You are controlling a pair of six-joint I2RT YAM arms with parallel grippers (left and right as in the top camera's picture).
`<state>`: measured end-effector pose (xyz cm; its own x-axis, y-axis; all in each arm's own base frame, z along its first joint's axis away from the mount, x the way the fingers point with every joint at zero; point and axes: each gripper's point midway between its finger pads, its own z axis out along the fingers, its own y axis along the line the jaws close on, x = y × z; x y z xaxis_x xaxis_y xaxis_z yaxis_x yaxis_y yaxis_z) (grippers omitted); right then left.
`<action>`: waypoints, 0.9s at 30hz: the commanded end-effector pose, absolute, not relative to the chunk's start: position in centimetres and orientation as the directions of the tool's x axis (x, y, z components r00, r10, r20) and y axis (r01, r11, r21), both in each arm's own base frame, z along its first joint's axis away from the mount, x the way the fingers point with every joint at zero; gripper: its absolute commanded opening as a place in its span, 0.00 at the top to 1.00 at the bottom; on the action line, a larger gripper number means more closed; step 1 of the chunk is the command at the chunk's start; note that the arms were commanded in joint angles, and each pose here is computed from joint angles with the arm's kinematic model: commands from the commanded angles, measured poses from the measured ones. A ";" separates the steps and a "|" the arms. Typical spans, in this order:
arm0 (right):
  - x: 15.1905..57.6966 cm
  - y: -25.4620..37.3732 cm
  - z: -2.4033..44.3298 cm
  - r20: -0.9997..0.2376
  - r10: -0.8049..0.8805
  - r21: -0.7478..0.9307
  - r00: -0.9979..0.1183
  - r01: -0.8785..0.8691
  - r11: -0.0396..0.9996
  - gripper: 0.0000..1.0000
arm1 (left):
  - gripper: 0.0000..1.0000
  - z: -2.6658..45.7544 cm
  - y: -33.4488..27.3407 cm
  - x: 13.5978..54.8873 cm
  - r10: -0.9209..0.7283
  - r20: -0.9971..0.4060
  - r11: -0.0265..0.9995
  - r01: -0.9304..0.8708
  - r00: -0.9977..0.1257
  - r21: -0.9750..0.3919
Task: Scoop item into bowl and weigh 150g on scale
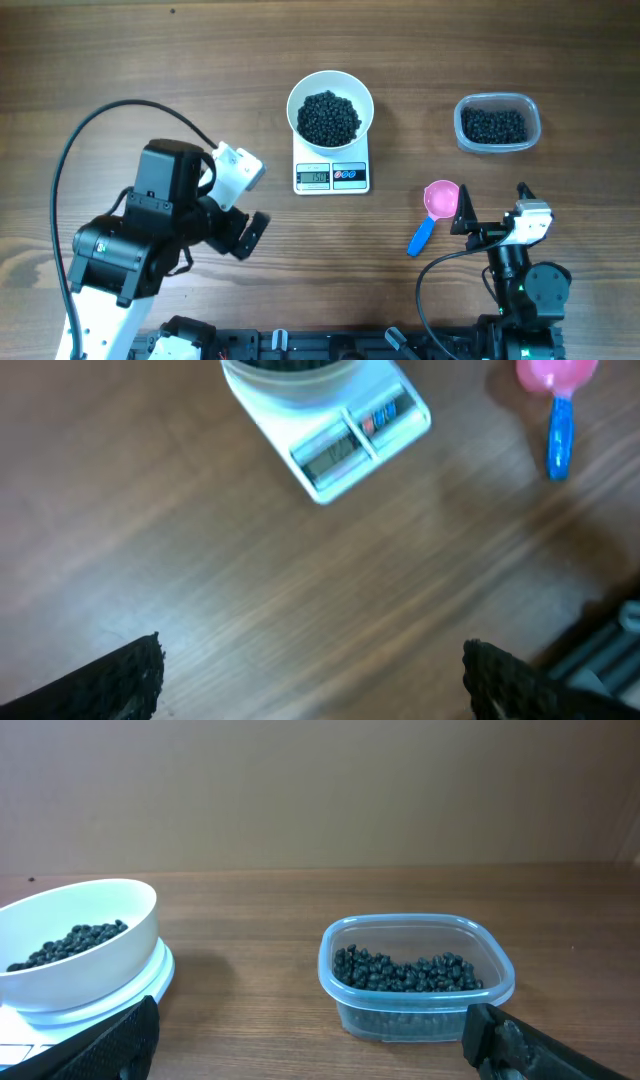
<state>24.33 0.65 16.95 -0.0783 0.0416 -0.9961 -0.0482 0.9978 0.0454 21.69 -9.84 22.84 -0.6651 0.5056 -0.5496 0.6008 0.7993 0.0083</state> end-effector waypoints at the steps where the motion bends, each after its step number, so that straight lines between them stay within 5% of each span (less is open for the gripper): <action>1: 24.3 0.7 17.2 -0.998 0.028 0.031 -0.063 -0.052 0.998 0.00 | 0.00 26.3 -9.5 21.5 0.489 -0.669 0.799 0.595 -0.560 0.085; 5: 24.3 0.7 17.2 -0.998 0.028 0.032 -0.062 -0.052 0.998 0.00 | 0.00 27.9 -7.3 21.0 0.285 -0.785 0.904 0.427 -0.550 0.029; 12: 24.3 0.7 17.2 -0.998 0.028 0.031 -0.062 -0.052 0.998 0.00 | 0.00 26.9 -4.4 22.4 -0.101 -0.941 0.963 0.207 -0.324 -0.175; 20: 24.3 0.7 17.2 -0.998 0.028 0.031 -0.062 -0.052 0.998 0.00 | 0.00 23.1 -3.2 23.2 -0.186 -0.977 0.965 0.167 -0.109 -0.202; 27: 24.3 0.7 17.2 -0.998 0.028 0.031 -0.063 -0.052 0.998 0.00 | 0.00 21.4 -2.8 23.2 -0.264 -0.960 0.950 0.143 -0.095 -0.276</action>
<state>24.32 0.65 16.98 -0.0764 0.0415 -0.9962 -0.0483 0.9978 0.0453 23.23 -3.33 21.85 -0.1079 -0.2137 -0.9709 0.1708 0.9581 -0.2299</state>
